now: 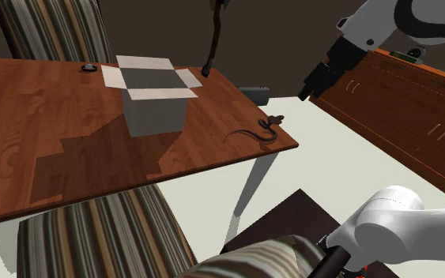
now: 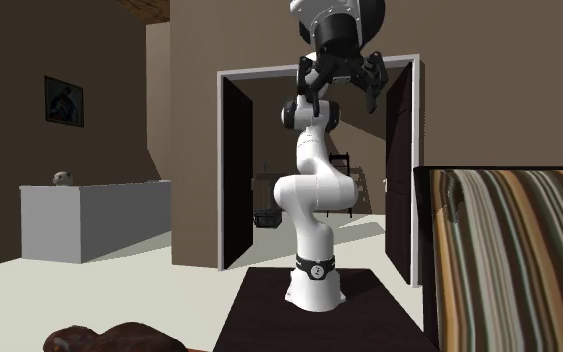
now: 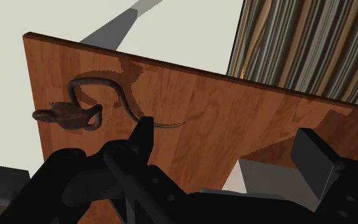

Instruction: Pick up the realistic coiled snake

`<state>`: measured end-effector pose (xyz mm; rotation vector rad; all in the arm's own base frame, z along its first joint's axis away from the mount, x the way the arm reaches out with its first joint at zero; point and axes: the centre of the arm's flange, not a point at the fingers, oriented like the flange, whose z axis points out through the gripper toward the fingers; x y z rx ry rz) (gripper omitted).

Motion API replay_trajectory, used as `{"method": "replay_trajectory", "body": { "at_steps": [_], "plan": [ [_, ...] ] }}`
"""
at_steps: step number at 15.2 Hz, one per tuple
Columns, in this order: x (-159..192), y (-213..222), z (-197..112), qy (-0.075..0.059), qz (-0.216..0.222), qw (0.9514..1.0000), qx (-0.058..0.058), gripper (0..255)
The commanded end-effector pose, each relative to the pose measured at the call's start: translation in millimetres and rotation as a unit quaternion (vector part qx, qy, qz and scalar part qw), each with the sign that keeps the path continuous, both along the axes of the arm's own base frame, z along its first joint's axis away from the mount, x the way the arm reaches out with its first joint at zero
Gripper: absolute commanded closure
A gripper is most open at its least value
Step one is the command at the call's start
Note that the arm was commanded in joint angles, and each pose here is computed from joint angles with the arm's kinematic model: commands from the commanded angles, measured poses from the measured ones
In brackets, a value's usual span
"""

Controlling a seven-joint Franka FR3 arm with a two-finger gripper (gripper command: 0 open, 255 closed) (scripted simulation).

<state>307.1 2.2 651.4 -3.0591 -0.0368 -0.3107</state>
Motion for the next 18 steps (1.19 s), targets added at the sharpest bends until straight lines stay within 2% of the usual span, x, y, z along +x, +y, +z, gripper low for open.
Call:
{"method": "replay_trajectory", "body": {
  "at_steps": [1,9,18],
  "plan": [
    [0,0,0,0.0,0.0,1.0,0.0,0],
    [67,-41,-75,0.026,0.041,0.9987,-0.015,0],
    [142,-83,-162,0.055,0.086,0.9943,-0.031,0]
  ]
}}
